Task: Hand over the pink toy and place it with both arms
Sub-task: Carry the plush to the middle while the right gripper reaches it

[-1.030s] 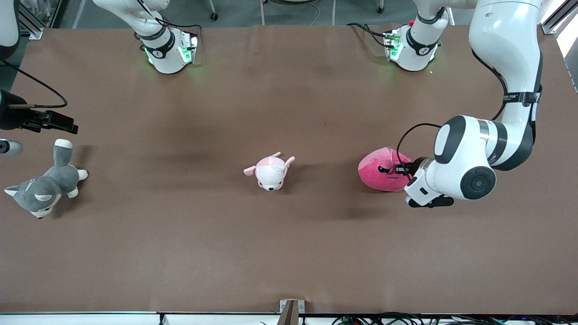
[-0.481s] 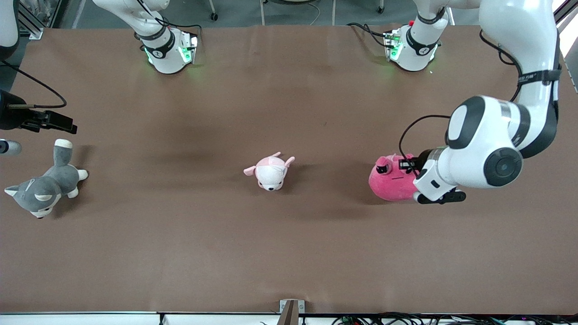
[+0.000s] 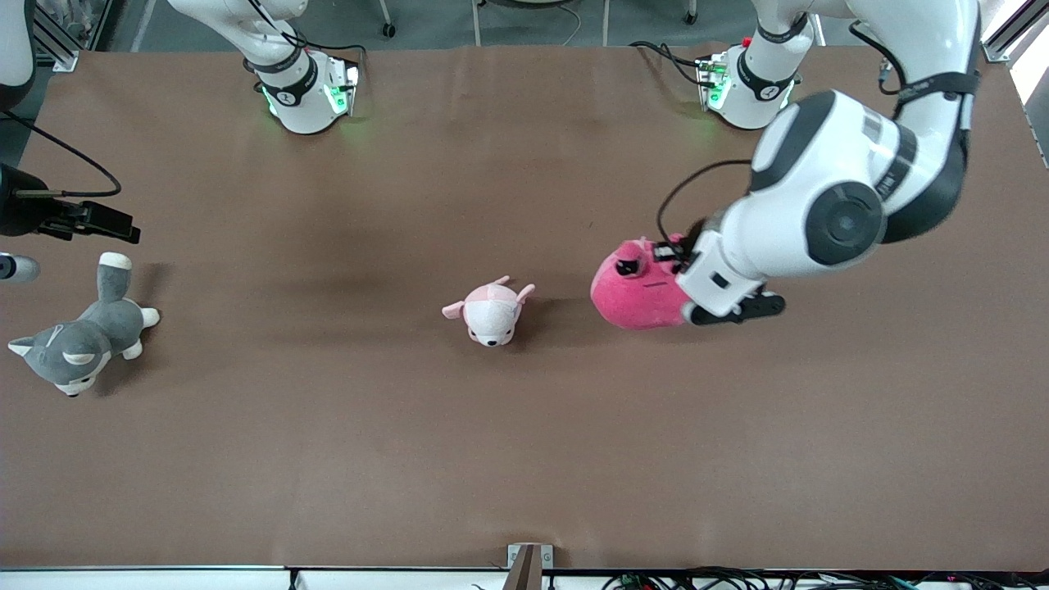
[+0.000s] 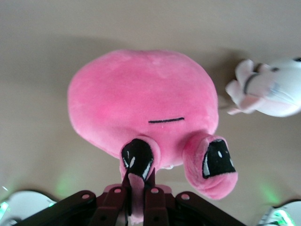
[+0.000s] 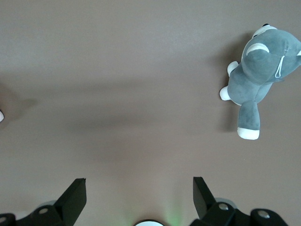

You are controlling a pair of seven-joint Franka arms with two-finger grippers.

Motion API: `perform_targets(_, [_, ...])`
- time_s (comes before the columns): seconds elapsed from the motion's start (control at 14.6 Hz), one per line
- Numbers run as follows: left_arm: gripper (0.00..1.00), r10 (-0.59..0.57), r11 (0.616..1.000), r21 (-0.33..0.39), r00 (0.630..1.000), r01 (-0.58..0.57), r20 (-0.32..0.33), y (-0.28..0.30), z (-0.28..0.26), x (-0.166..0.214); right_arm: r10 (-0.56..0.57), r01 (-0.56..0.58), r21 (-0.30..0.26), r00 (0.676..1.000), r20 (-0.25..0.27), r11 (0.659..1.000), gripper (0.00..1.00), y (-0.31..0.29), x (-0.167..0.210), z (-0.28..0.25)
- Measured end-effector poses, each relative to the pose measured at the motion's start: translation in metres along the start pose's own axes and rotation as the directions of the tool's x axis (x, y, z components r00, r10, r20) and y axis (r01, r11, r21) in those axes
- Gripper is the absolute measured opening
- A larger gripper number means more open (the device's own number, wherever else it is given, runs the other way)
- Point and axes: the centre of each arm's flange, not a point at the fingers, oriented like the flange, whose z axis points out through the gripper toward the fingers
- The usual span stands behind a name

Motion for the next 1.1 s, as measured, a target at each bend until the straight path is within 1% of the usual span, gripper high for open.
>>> perform_targets(0.21, [0.11,-0.049,0.999,-0.014,0.999,0.049,0.0,0.047,-0.005,-0.046,0.016,-0.016,0.0,1.0,0.0,1.0,1.0,-0.001,0.0,0.0])
perform_targets(0.41, [0.11,-0.063,0.998,-0.016,0.998,0.062,-0.016,0.092,-0.002,-0.092,0.086,-0.086,-0.002,0.996,0.003,0.996,1.0,-0.013,0.0,0.0])
perform_targets(0.62, [0.11,-0.087,0.995,-0.052,0.995,0.084,-0.048,0.131,0.006,-0.128,0.178,-0.178,-0.011,0.984,0.01,0.984,1.0,-0.058,-0.003,0.002])
perform_targets(0.76, [0.11,-0.097,0.993,-0.074,0.993,0.092,-0.062,0.151,0.013,-0.148,0.215,-0.215,0.004,0.976,0.019,0.977,1.0,-0.1,-0.008,0.004])
perform_targets(0.89, [0.11,-0.106,0.991,-0.092,0.992,0.099,-0.072,0.166,0.019,-0.162,0.294,-0.295,0.03,0.955,0.032,0.955,1.0,-0.147,-0.017,0.006])
perform_targets(1.03, [0.11,-0.117,0.989,-0.103,0.99,0.109,-0.073,0.176,0.026,-0.17,0.415,-0.417,0.057,0.909,0.037,0.907,1.0,-0.189,-0.026,0.006])
perform_targets(1.1, [0.11,-0.122,0.988,-0.107,0.99,0.113,-0.073,0.18,0.03,-0.172,0.483,-0.484,0.063,0.875,0.036,0.873,1.0,-0.21,-0.032,0.006])
